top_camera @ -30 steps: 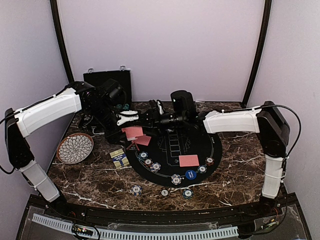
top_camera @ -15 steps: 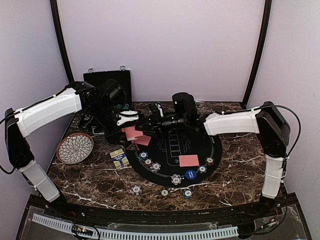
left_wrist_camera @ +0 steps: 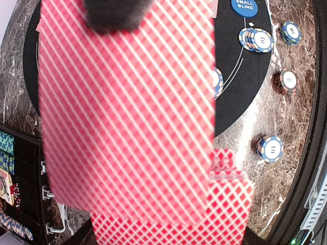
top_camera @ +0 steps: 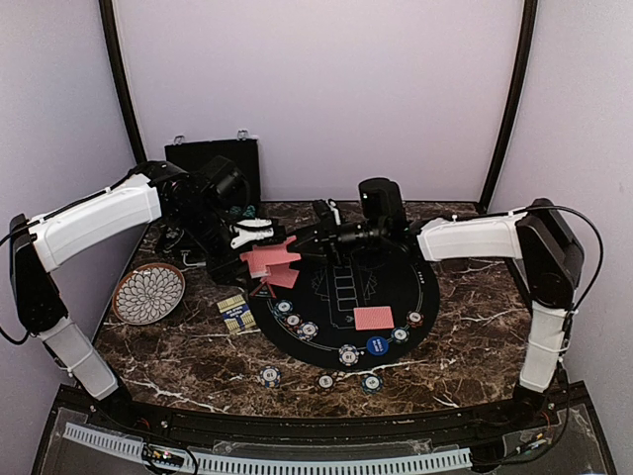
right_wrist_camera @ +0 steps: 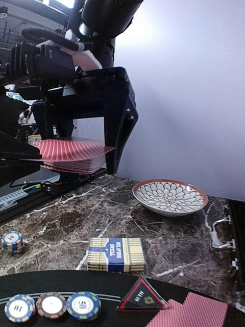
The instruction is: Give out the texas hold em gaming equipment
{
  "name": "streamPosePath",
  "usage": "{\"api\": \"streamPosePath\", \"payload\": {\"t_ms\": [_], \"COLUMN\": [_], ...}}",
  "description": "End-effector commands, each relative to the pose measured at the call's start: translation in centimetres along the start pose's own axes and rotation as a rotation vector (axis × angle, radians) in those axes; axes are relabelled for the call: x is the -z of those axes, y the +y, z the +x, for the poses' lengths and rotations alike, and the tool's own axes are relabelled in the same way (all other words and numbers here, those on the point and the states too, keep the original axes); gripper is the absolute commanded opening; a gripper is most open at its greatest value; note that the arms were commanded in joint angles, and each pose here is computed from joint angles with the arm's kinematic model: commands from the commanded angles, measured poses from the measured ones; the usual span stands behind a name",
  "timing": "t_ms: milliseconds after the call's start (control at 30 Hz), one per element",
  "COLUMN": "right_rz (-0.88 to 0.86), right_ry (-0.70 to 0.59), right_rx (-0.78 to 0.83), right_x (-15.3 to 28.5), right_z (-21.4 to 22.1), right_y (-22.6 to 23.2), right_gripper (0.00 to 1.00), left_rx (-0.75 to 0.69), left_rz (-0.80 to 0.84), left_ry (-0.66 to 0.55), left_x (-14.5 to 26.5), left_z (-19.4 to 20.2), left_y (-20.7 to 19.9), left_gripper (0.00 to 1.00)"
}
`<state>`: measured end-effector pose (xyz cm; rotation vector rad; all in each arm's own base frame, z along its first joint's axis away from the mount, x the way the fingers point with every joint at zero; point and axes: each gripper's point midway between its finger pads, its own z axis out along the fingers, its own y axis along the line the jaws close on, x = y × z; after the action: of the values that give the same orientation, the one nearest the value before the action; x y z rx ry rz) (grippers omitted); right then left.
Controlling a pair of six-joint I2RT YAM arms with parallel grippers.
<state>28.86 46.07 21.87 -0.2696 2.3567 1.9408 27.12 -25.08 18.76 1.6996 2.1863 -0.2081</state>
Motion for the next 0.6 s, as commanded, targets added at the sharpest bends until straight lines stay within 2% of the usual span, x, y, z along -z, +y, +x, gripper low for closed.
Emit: {"api": "streamPosePath", "payload": {"t_ms": [0, 267, 567], "right_rz": [0.004, 0.168, 0.342], "right_ry": [-0.090, -0.248, -0.321], "right_rx": [0.068, 0.078, 0.059], "right_x": [3.9, 9.9, 11.9], "right_z": [-2.8, -10.0, -16.8], "right_y": [1.5, -2.3, -9.5], "right_gripper": [0.00, 0.00, 0.00], "left_rx": [-0.010, -0.010, -0.011], "left_rz": [-0.005, -0.007, -0.010], "left_ry": [-0.016, -0.010, -0.009], "left_x": [1.0, 1.0, 1.1], "left_z": [-0.2, 0.0, 0.1], "left_y": [-0.2, -0.2, -0.3], "left_gripper": [0.04, 0.04, 0.04]}}
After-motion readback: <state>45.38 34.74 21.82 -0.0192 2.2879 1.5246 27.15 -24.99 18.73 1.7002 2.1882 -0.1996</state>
